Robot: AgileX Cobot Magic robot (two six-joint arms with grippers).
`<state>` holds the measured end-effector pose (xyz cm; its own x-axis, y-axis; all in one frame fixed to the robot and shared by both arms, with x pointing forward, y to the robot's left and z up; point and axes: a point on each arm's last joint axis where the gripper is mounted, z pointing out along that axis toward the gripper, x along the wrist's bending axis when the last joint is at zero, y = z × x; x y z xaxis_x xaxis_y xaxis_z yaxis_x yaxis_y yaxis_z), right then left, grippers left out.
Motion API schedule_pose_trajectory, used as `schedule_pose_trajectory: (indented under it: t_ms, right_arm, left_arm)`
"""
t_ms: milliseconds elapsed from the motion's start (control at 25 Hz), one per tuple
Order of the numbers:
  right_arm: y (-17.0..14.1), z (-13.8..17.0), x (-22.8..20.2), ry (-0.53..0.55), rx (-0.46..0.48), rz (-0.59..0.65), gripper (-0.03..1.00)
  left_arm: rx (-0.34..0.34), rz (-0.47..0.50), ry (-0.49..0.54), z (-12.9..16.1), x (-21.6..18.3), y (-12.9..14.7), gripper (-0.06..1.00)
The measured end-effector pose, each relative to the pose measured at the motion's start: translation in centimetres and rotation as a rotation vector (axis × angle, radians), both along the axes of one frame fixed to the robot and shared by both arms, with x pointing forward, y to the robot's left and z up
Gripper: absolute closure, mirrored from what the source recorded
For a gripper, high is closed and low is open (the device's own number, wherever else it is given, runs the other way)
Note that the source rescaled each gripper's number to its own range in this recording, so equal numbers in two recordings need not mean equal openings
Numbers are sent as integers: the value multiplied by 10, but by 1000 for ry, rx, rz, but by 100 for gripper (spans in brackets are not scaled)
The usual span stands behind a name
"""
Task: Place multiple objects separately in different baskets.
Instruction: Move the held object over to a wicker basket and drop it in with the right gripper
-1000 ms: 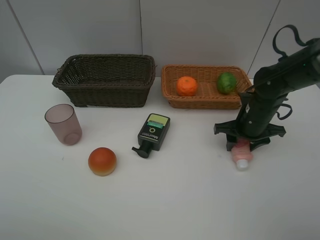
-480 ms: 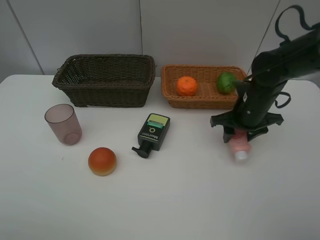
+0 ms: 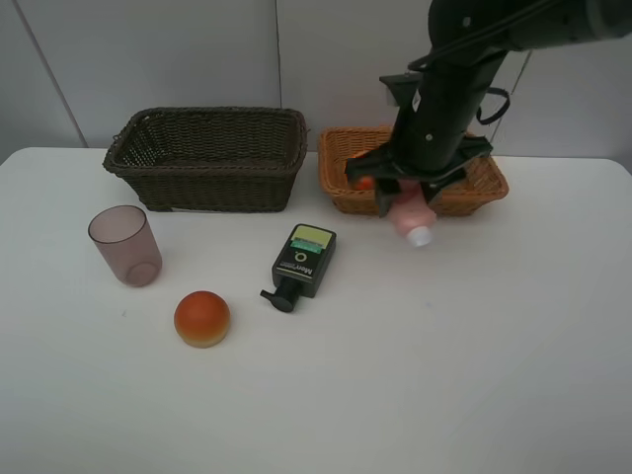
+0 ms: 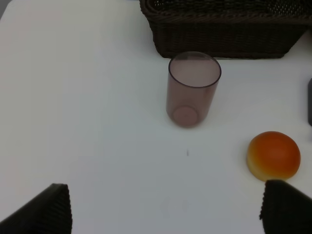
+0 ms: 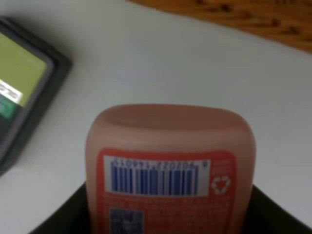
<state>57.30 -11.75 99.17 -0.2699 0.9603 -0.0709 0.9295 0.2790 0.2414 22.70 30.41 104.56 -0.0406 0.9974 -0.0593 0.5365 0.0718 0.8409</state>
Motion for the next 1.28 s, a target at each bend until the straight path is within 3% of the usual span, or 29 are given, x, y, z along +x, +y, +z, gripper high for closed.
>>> schedule_pose_trajectory:
  t_ms: [200,360,520,800,1120,1280]
  right_arm:
    - [45,10,11,-21,6,93,95]
    - [84,23,22,-90,68,145,95]
    - [114,46,34,-223,165,187,95]
    - [141,74,53,-590,434,255,95]
    - [149,51,65,-862,641,307,95]
    - [151,21,76,-893,668,310,95]
  left_arm:
    - [0,0,0,0,0,0,-6]
    - [0,0,0,0,0,0,-6]
    - [0,0,0,0,0,0,-6]
    - [0,0,0,0,0,0,-6]
    - [0,0,0,0,0,0,-6]
    - [0,0,0,0,0,0,-6]
